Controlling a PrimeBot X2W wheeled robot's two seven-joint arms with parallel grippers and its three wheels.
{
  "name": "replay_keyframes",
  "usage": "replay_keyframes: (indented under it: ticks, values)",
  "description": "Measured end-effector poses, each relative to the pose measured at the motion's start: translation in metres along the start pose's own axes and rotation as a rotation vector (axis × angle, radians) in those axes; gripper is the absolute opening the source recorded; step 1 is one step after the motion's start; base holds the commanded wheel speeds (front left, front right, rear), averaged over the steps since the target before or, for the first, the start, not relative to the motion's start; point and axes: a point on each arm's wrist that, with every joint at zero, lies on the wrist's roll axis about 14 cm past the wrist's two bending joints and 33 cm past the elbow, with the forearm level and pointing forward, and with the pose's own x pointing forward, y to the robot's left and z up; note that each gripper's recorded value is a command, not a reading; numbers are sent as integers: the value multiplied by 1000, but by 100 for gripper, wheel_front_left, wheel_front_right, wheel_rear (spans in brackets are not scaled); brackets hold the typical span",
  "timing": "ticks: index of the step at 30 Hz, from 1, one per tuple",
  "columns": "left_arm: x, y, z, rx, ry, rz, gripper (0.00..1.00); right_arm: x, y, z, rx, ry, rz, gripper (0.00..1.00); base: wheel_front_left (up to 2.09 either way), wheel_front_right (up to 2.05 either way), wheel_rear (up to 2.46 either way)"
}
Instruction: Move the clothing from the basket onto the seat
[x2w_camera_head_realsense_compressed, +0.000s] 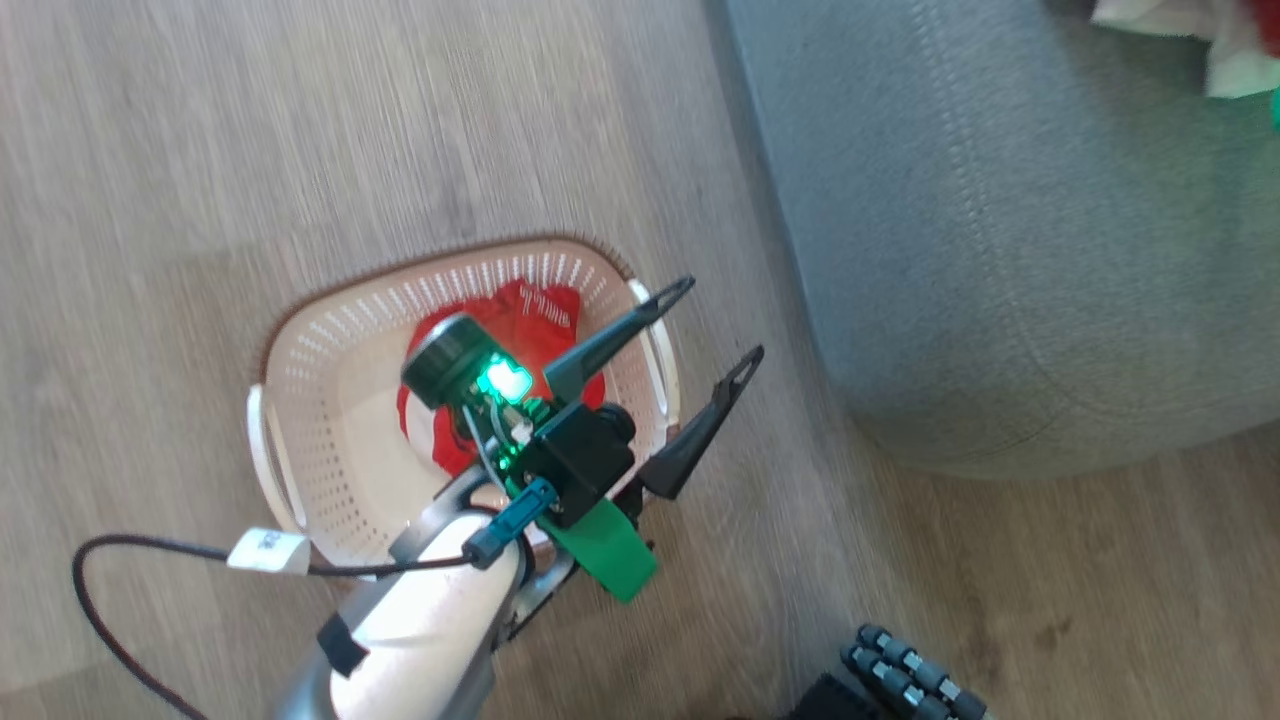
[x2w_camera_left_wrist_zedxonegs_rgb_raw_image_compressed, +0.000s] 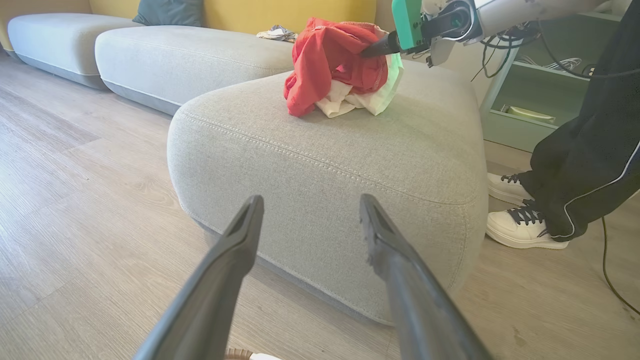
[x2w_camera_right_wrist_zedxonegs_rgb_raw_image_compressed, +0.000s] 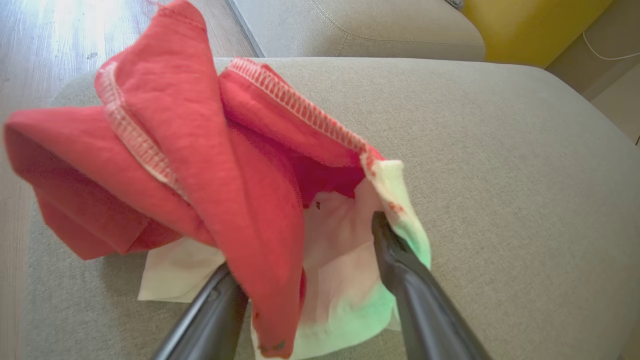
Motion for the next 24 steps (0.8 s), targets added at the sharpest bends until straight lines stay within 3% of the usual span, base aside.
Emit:
replay_keyframes:
  ticks: [11,15,24]
  values:
    - [-10,-17,40,50,-40,35,100,-46,-7,25,21,-113,46,100,0,0,0]
    - [-17,-18,55,80,-57,71,100,-62,-11,43,105,-201,54,100,0,0,0]
    - [-38,-2,83,128,-97,193,100,-99,20,99,142,-456,208,100,0,0,0]
